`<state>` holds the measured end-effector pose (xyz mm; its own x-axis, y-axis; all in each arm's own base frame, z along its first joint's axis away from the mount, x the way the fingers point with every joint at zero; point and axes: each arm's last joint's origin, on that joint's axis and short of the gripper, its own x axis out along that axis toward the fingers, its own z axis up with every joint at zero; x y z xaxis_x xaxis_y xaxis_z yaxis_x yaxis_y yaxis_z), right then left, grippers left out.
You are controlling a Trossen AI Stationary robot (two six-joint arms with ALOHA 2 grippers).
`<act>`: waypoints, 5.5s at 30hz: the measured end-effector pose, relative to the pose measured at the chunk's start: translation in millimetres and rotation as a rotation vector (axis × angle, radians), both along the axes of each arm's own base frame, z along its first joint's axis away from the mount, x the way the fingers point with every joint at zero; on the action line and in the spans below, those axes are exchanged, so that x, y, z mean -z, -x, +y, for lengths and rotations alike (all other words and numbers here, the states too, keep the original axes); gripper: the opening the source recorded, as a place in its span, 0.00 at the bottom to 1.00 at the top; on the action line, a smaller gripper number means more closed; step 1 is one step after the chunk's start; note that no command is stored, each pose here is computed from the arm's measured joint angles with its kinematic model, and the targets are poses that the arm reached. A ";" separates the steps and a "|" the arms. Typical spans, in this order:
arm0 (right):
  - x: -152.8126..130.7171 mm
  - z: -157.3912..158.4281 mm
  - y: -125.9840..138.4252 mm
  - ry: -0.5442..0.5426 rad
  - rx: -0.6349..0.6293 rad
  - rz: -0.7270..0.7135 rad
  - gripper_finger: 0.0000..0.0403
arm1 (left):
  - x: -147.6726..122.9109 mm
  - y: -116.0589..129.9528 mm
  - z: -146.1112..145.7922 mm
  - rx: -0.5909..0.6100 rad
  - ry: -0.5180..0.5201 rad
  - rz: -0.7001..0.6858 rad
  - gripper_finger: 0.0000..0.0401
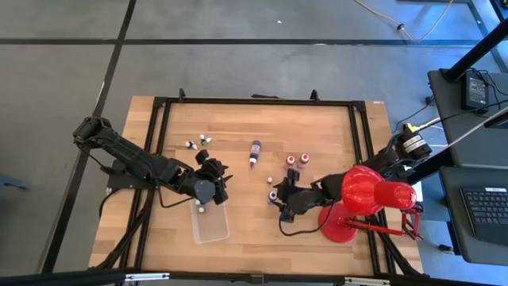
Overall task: Pick & Place food coloring
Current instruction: Put the large blue food coloring bottle into the bin
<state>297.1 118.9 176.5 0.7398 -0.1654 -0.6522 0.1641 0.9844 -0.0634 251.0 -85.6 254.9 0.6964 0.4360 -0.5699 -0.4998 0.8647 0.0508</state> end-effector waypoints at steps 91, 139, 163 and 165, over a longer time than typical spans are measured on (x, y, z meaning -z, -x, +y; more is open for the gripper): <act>2.5 -1.2 -118.7 -0.079 -0.272 -0.042 0.31 | 0.0 0.2 0.1 0.009 -0.012 0.007 0.38; -28.0 -4.7 -4.5 -0.090 -0.319 0.048 0.52 | 0.4 -0.3 -2.5 0.040 0.047 0.010 0.38; -39.8 -39.4 89.5 -0.107 -0.382 -0.290 0.52 | -10.2 -11.6 -10.0 0.212 0.087 -0.079 0.61; -40.9 -39.3 89.1 -0.110 -0.382 -0.301 0.52 | -10.2 -11.7 -10.3 0.208 0.110 -0.085 0.61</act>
<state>207.9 79.6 217.4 0.8922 0.2118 -0.3988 -0.2145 0.9760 0.0385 262.7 -95.9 265.1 0.8123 0.2167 -0.5414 -0.3086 0.9475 -0.0838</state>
